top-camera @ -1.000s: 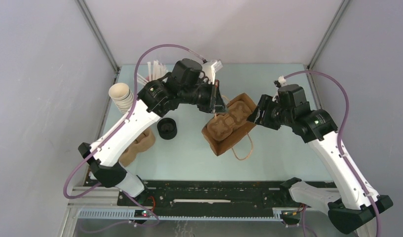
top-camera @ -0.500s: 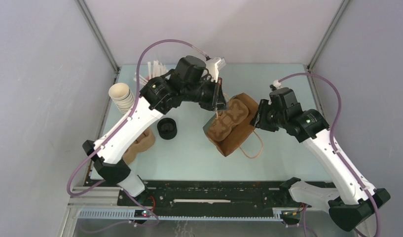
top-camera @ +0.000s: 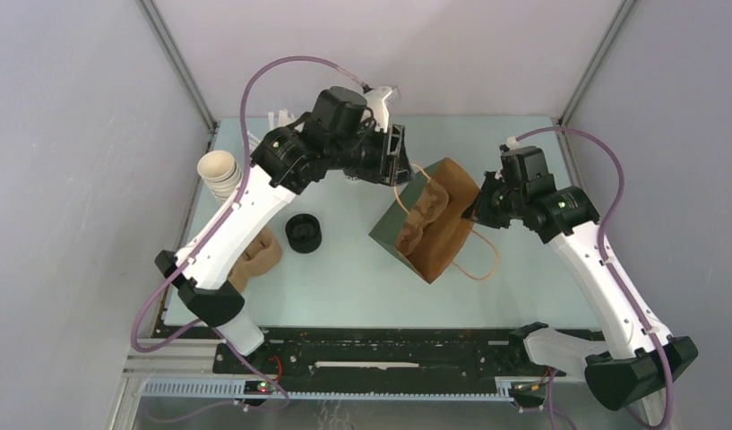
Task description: Pack the takeout coffee
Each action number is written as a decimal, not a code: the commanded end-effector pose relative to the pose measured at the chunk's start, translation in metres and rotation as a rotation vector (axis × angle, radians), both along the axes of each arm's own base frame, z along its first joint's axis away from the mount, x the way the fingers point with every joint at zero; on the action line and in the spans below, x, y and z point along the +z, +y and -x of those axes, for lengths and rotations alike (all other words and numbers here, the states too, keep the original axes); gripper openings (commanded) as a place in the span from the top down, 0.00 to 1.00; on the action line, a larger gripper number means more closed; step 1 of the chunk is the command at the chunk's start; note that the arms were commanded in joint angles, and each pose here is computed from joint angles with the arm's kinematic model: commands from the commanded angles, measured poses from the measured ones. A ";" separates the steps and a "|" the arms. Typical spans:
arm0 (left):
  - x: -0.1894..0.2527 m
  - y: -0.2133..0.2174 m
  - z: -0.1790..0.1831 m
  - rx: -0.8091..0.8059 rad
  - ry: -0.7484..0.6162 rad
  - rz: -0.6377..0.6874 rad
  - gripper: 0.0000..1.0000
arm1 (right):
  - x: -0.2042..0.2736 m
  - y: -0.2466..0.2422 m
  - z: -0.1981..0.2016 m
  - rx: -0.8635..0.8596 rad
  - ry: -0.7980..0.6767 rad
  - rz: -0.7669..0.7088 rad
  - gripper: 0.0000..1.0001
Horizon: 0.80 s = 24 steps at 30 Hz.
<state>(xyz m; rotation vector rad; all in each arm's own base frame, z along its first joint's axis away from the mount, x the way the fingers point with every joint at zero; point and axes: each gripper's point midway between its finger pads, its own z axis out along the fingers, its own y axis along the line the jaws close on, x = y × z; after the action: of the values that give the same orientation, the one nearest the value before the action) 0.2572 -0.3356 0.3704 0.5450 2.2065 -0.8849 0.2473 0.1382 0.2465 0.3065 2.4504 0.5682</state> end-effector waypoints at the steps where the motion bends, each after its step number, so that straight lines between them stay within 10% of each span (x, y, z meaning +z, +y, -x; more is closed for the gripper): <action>1: 0.038 0.020 -0.012 0.056 -0.122 0.035 0.39 | 0.026 0.002 -0.013 0.003 -0.059 -0.033 1.00; 12: 0.082 0.114 -0.045 0.418 -0.298 0.006 0.23 | 0.039 -0.018 -0.011 -0.058 0.054 -0.026 1.00; 19: 0.103 0.065 -0.015 0.098 -0.207 0.229 0.14 | 0.036 -0.017 -0.024 -0.082 0.099 -0.061 1.00; 24: 0.087 0.084 -0.023 0.181 -0.173 0.208 0.13 | 0.037 -0.031 -0.036 -0.102 0.152 -0.045 1.00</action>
<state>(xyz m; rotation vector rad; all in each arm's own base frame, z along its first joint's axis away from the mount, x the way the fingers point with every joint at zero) 0.2845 -0.2551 0.4545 0.3207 1.9556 -0.8522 0.2776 0.1151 0.2703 0.4871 2.5436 0.5538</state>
